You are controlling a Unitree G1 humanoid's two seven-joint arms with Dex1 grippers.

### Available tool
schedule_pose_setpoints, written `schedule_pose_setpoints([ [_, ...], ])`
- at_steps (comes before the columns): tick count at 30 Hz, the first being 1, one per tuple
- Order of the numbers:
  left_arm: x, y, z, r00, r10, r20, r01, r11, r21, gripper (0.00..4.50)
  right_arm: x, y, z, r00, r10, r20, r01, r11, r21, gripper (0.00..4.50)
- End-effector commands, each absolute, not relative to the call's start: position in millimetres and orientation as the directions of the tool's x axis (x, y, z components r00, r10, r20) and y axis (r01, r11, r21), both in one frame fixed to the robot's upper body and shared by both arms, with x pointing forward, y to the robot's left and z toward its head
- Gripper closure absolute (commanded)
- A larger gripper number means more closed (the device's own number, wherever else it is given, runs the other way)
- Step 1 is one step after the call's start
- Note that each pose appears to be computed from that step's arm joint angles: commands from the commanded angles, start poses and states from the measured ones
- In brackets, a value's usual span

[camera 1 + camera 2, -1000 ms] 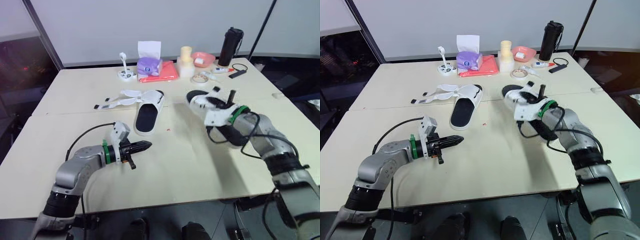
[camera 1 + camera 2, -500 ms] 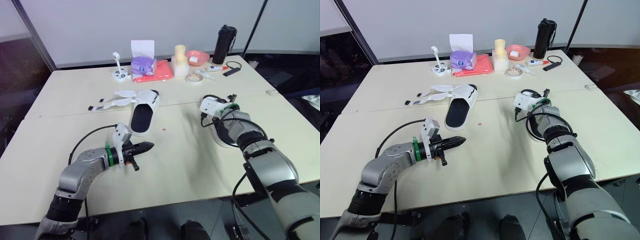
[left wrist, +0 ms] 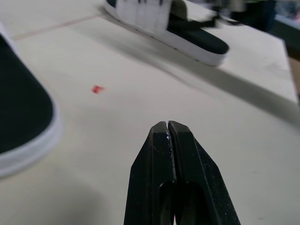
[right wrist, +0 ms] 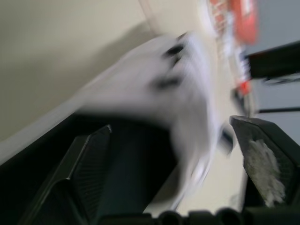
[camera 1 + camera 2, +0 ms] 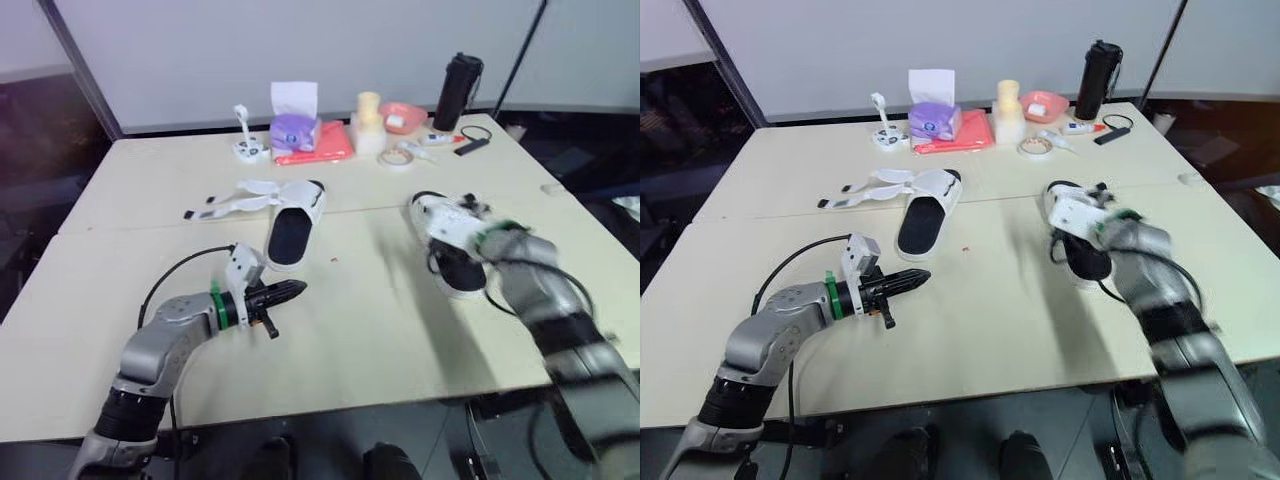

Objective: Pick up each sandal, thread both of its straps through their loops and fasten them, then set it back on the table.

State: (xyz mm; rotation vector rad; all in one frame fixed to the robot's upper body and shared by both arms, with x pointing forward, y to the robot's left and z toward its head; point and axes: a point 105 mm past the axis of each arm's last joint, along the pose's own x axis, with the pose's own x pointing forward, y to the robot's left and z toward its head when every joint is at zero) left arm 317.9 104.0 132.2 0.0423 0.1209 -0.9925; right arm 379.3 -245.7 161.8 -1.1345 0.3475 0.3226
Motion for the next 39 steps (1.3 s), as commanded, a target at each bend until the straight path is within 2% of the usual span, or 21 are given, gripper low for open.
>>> schedule_pose_setpoints([
  [1,325.0,105.0,149.5,0.566,-0.82,-0.089,0.823,0.555,0.12,4.5,337.0,-221.2,169.9,0.842,0.239,-0.484,-0.531,0.53,-0.661,0.08],
  [3,328.8,106.9,151.8,0.58,-0.809,-0.094,0.81,0.561,0.174,4.5,320.3,-207.6,173.0,0.812,0.333,-0.48,-0.574,0.603,-0.553,0.08],
  [5,337.2,107.7,156.6,0.608,-0.789,-0.091,0.778,0.568,0.27,4.5,298.5,-181.1,181.5,0.749,0.517,-0.414,-0.652,0.684,-0.326,0.08],
  [7,348.4,110.1,162.0,0.648,-0.757,-0.083,0.721,0.574,0.388,4.5,279.2,-160.7,186.3,0.682,0.642,-0.349,-0.719,0.674,-0.166,0.08],
  [11,375.4,120.4,181.6,0.738,-0.675,-0.003,0.569,0.619,0.542,4.5,260.3,-140.4,185.3,0.627,0.718,-0.304,-0.76,0.649,-0.036,0.08],
  [14,389.9,126.3,194.7,0.772,-0.634,0.049,0.455,0.605,0.653,3.68,258.4,-132.5,184.3,0.635,0.716,-0.289,-0.75,0.662,-0.007,0.0],
  [17,408.4,125.8,206.8,0.795,-0.602,0.075,0.341,0.545,0.766,2.18,258.2,-121.7,187.0,0.644,0.725,-0.246,-0.741,0.67,0.036,0.0],
  [21,431.2,120.4,210.6,0.814,-0.575,0.08,0.251,0.472,0.845,0.11,258.4,-108.9,187.8,0.644,0.733,-0.218,-0.74,0.669,0.063,0.0],
  [25,449.3,111.4,212.1,0.831,-0.552,0.072,0.208,0.428,0.88,0.05,258.7,-98.1,190.0,0.635,0.745,-0.203,-0.75,0.658,0.067,0.0],
  [32,463.5,93.6,191.8,0.857,-0.515,-0.007,0.191,0.304,0.933,0.05,258.0,-98.6,187.3,0.664,0.719,-0.203,-0.725,0.686,0.062,0.0],
  [39,471.9,81.0,182.4,0.902,-0.432,0.007,0.07,0.164,0.984,0.05,256.8,-103.6,181.0,0.715,0.667,-0.212,-0.673,0.738,0.052,0.0],
])
